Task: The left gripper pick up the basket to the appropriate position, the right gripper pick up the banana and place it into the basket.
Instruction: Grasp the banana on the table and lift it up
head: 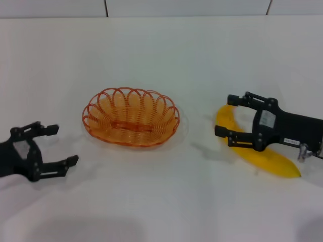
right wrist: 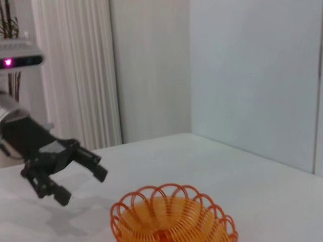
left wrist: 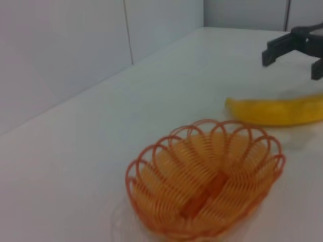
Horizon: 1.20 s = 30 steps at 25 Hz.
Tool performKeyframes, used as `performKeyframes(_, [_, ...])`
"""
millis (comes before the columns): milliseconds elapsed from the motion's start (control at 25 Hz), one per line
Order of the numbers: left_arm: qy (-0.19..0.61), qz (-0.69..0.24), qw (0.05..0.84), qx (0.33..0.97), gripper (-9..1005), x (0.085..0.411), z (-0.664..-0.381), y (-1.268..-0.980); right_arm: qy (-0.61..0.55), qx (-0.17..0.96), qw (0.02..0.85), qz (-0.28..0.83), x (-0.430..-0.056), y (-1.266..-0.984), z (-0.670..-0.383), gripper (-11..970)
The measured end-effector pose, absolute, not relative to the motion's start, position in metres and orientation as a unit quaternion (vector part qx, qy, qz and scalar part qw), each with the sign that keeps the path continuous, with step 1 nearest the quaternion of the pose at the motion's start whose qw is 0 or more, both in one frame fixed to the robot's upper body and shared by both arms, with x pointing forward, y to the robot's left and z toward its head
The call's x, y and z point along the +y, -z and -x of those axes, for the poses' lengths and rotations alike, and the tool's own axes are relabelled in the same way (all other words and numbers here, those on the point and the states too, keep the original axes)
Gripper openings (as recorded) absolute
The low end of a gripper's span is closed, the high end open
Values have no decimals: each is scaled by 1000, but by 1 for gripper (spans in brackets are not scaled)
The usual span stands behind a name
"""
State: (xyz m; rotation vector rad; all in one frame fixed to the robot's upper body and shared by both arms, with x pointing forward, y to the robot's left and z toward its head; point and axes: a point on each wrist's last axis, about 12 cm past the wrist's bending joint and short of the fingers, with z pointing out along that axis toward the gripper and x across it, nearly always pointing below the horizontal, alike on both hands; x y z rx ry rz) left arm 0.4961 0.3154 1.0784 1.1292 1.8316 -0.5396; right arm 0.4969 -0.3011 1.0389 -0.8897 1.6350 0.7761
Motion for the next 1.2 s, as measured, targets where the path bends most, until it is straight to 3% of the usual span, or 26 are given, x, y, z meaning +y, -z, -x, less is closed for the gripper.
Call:
performKeyframes(200, [211,-448,490,718,908,324,-490,-1063,-315,700,523,370,-313,-1036,-489,889])
performKeyframes(680, [219,-440,506,709,908,321,-492,-1060,-324,768,411,370,-326,-1034,-491,889])
performKeyframes(1200, [240,-437,519,694,908,318,-492,-1066,-288,792,388,374,-322,-1026,-504,852])
